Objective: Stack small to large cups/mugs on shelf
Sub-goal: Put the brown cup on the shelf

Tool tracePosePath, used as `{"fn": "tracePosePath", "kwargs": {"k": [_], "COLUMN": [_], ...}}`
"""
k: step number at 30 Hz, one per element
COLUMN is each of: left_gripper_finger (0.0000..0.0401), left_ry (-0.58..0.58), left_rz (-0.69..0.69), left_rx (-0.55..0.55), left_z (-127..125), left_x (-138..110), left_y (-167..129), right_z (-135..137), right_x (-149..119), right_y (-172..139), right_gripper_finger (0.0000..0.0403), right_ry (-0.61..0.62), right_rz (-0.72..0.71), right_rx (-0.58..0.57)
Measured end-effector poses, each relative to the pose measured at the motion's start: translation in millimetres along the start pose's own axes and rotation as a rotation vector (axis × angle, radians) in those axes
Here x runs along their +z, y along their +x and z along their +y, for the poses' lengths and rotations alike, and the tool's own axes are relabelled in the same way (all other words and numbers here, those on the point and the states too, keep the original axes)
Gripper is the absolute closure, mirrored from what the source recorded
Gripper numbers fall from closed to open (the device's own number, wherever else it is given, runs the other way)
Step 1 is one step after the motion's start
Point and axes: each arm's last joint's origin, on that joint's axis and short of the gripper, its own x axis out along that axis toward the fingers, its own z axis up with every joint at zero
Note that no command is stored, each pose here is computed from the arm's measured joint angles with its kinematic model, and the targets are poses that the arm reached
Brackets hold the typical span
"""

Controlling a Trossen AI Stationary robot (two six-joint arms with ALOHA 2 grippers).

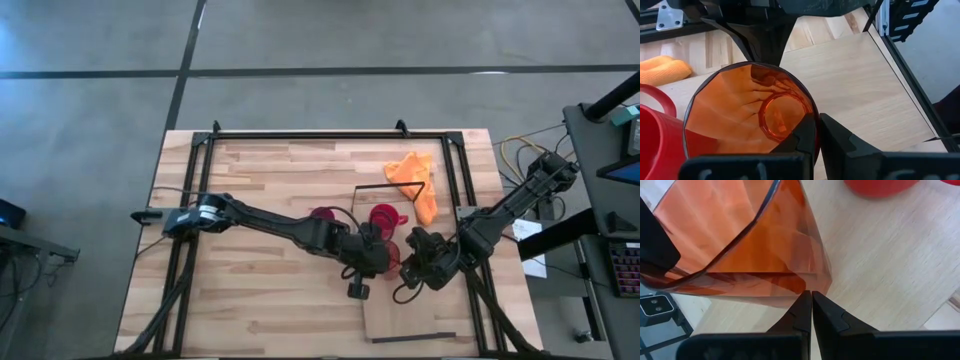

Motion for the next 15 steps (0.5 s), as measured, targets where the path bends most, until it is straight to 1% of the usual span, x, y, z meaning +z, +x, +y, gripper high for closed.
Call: {"fn": "tracePosePath", "kwargs": {"k": [12,15], "left_gripper_finger": [0.0400,0.0392], "left_ry": [-0.003,-0.002], "left_rz": [-0.025,-0.044], "left_rx": [0.037,0.039], "left_z": [2.5,2.6], "left_x": [2.3,3.7], "left_y": [0.1,0.7], "right_z": [-3.4,-3.3], "right_x": [-1.4,-1.5], "right_y": [3.2,3.4], "right_gripper_finger": [0.0394,0.0394], "right_ry": [0.048,0.048], "right_rz": [0.001,0.001], "right_rx": [-0.012,-0.011]}}
